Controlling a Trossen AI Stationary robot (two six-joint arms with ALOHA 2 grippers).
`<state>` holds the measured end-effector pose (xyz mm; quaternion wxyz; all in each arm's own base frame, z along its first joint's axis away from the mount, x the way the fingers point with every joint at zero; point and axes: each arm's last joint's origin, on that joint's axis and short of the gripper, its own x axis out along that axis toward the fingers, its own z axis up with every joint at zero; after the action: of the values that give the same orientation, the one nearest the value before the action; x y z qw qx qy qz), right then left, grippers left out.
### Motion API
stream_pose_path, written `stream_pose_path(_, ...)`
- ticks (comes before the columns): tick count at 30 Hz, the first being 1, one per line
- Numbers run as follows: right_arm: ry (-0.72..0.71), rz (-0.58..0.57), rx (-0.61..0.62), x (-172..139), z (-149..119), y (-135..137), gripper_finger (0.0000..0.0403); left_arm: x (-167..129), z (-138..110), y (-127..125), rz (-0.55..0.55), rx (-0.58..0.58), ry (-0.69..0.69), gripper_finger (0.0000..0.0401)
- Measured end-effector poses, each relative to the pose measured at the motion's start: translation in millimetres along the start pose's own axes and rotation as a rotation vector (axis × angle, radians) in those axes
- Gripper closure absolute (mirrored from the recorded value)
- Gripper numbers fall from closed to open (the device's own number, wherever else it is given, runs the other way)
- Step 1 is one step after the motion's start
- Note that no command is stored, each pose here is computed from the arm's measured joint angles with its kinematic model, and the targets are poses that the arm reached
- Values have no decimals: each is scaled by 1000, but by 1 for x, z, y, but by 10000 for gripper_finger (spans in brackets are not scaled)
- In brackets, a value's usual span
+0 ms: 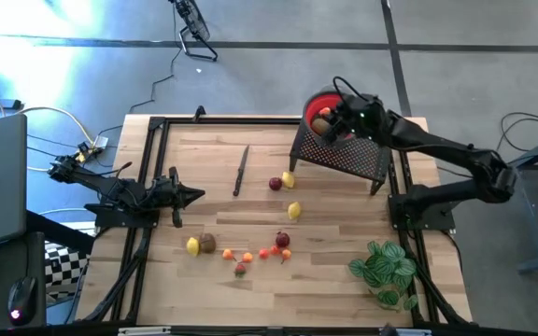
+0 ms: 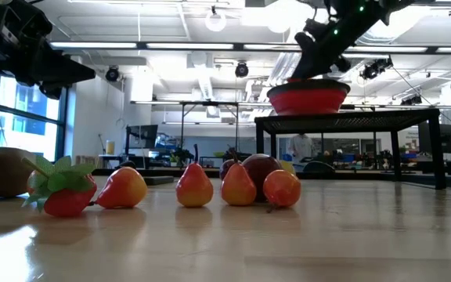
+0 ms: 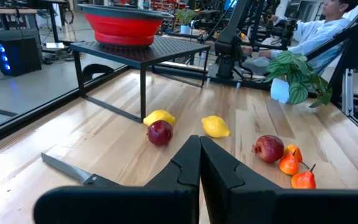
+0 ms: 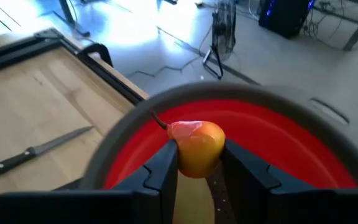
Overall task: Pick & Place Fruit
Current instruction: Put the orange pear into the red strainer bowl on the shelf, then put the yellow lemon into the red strainer bowl on the shelf
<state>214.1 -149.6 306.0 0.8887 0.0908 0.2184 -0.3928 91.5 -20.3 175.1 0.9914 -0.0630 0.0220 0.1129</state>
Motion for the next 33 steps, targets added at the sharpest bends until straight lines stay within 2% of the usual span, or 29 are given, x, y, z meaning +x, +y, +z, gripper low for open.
stream_pose_path(7, 62, -12, 20, 17, -6, -12, 298, 0, 0, 0, 0, 0, 0, 401)
stream_pose_path(16, 90, 8, 33, 18, -8, -19, 296, 0, 0, 0, 0, 0, 0, 401)
stream_pose_path(33, 92, 31, 5, 18, -8, -18, 221, 0, 0, 0, 0, 0, 0, 401)
